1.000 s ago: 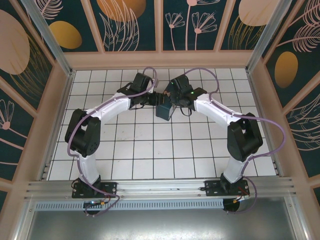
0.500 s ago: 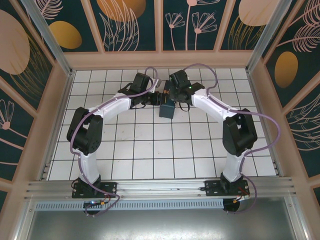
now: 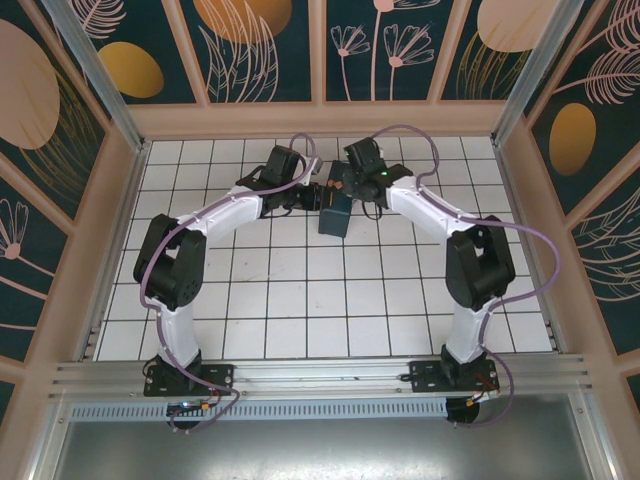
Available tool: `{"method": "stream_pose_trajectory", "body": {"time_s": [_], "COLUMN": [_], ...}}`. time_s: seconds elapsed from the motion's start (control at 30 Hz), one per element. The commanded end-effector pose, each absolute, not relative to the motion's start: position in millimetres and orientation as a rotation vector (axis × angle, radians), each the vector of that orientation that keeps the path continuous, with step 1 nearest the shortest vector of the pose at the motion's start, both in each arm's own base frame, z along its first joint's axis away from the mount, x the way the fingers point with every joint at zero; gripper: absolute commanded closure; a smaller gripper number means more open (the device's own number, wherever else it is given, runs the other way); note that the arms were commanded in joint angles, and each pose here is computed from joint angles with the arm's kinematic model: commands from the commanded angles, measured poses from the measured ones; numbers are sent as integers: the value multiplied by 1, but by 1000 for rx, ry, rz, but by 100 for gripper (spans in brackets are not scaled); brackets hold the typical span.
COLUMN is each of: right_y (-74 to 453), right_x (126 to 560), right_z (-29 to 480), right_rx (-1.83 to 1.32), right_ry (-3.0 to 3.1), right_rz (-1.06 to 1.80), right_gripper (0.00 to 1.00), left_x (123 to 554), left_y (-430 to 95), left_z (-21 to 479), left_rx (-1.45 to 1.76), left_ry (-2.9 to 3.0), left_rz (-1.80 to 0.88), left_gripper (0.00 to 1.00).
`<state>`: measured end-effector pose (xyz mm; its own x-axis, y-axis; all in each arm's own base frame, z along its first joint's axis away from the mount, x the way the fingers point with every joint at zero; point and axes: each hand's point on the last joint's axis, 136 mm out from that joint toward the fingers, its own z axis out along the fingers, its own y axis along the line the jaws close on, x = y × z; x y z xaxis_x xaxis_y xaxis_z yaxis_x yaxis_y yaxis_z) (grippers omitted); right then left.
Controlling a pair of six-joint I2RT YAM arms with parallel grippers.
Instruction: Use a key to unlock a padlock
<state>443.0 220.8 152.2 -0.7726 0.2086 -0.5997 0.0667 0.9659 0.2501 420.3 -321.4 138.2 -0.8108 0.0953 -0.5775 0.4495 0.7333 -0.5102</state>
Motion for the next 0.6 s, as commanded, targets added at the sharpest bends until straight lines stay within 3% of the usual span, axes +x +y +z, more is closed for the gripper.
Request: {"method": "stream_pose_trajectory", "body": {"time_s": [0.0, 0.27, 0.57], "right_y": [190, 143, 154], "right_x": [437, 392, 379], "right_z": [171, 129, 79], "right_rx": [253, 371, 352], "right_ry": [2402, 2444, 2519], "right_rz": [300, 337, 455], "right_gripper": [83, 80, 64], "left_x": [406, 412, 410], "left_y": [-311, -307, -311], "left_z": [104, 117, 141], "left_rx": [406, 392, 399], "left_ry": [2534, 2510, 2463], "left_rz": [-819, -830, -989], "left_gripper": [68, 67, 61]}}
